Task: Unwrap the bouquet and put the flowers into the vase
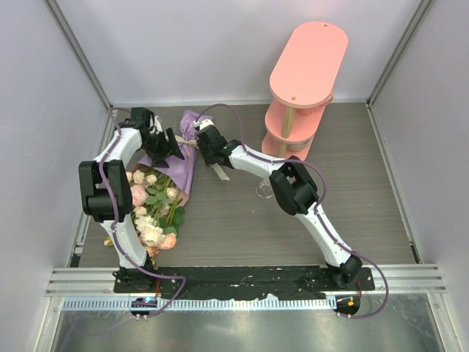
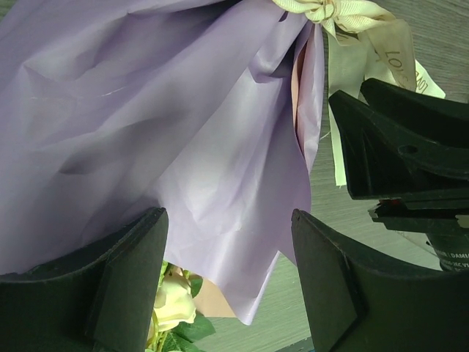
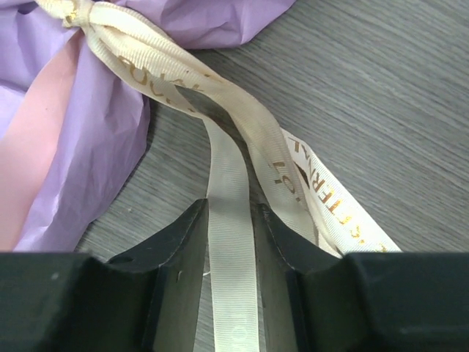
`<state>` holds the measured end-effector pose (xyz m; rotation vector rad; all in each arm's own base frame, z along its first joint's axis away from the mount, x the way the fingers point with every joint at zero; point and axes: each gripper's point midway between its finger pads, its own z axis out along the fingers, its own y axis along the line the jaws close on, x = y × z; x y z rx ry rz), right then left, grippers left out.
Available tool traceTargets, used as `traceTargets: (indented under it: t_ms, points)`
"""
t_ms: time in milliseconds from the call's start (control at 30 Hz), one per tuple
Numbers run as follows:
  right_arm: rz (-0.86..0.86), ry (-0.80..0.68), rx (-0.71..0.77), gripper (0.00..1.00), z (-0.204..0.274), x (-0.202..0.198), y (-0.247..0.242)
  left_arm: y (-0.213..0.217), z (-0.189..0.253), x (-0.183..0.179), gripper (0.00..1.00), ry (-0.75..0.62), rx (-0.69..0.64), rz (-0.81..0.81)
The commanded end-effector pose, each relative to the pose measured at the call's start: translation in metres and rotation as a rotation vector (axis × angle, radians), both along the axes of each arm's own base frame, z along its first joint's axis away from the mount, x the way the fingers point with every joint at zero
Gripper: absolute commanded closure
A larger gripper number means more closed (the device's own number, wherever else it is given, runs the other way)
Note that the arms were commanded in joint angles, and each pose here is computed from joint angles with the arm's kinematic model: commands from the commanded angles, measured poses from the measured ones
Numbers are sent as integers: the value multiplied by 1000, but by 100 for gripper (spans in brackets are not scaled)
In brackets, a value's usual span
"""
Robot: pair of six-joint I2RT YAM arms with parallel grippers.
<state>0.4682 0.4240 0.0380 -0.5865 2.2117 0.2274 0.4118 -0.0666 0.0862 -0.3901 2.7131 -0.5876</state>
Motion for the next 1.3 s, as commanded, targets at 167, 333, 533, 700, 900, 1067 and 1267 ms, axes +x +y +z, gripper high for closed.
traceTargets:
  t_ms: [167,333,533,700,900,1067,1267]
  points:
    - [11,-24,29,49,0,2,12,0,-3,6,28,-15,-7,-6]
    - [14,-19,9,54,-15,4,12,0,-7,5,28,-5,-8,-7]
    - [-2,-73,-10,90,9,15,19,4,-14,4,28,9,11,6]
    - [-30,-280,91,99,127,21,35,8,-25,7,31,34,32,20]
    - [-161,-533,152,99,259,10,18,19,-37,6,33,64,39,59]
    - [-261,-695,131,99,323,11,-8,26,-46,5,34,94,32,86]
    - [-345,-867,129,99,389,2,-27,29,-55,4,34,115,27,96]
